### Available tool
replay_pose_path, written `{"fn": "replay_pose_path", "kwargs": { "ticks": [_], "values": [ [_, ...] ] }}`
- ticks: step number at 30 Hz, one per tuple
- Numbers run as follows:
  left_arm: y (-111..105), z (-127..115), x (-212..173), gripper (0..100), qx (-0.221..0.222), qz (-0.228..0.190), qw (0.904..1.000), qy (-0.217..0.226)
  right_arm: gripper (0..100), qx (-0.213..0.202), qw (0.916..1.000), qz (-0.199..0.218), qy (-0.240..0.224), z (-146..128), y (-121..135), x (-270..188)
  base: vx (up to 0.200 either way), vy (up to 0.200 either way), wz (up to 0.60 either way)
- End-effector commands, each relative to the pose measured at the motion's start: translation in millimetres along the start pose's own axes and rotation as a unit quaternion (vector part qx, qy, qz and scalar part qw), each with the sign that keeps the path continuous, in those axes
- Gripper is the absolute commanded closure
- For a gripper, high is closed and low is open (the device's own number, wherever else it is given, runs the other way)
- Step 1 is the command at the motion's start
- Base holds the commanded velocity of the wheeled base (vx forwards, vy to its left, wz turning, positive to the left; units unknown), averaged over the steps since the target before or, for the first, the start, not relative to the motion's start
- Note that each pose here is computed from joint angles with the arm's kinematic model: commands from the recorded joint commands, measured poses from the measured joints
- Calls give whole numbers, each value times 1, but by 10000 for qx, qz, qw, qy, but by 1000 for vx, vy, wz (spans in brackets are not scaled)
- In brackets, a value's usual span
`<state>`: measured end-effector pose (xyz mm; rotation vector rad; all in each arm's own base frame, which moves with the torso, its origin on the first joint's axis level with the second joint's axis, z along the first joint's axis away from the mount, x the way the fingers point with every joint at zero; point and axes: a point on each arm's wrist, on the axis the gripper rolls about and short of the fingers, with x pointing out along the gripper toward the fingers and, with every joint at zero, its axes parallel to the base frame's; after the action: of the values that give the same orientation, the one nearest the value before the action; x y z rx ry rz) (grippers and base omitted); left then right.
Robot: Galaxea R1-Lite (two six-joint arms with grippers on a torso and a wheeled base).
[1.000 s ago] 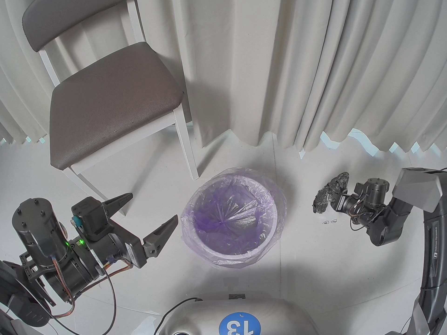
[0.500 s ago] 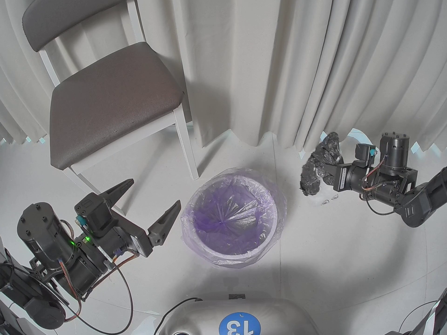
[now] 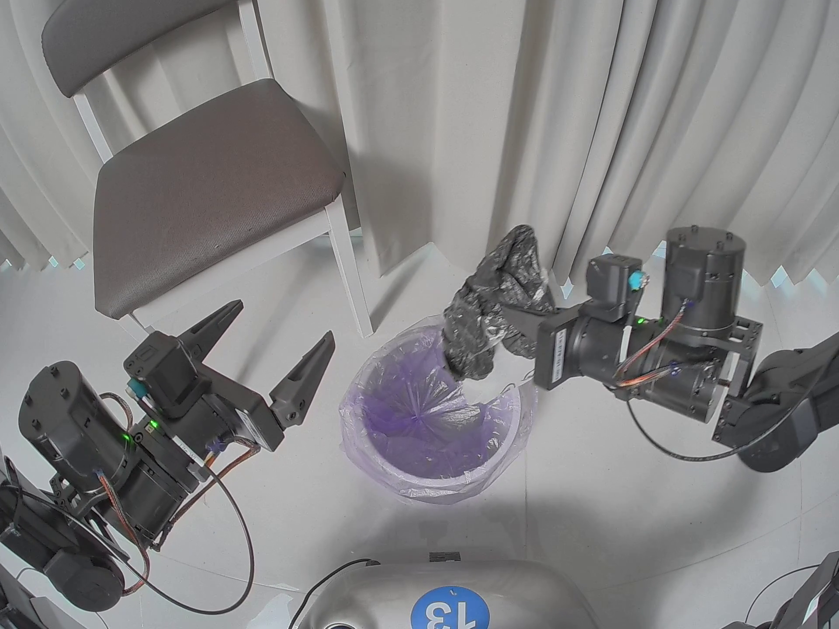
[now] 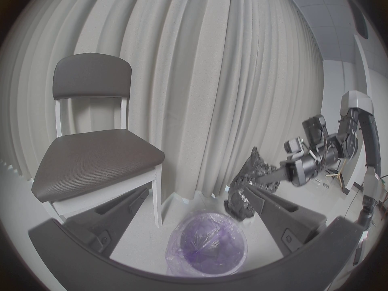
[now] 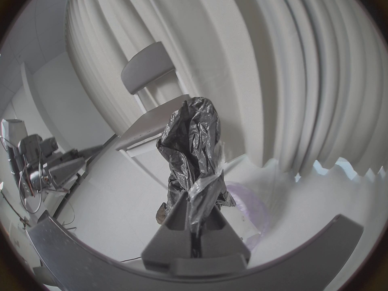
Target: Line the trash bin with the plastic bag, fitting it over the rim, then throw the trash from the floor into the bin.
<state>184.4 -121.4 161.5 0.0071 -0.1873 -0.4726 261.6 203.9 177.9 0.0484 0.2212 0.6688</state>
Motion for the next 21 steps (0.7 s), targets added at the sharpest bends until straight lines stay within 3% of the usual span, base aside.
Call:
{"fn": "replay_pose_path", "kwargs": {
  "ticks": [1,9,21],
  "values": [
    [2,15,-6,0,-11,65,9994,-345,100,-38,9993,157,342,-32,12,34,0,0,0],
    [5,11,-6,0,36,119,9996,-259,100,192,9984,245,468,-64,29,54,0,0,0],
    [5,11,-11,0,26,43,9996,-264,100,655,9966,183,455,-93,23,83,0,0,0]
  ]
}}
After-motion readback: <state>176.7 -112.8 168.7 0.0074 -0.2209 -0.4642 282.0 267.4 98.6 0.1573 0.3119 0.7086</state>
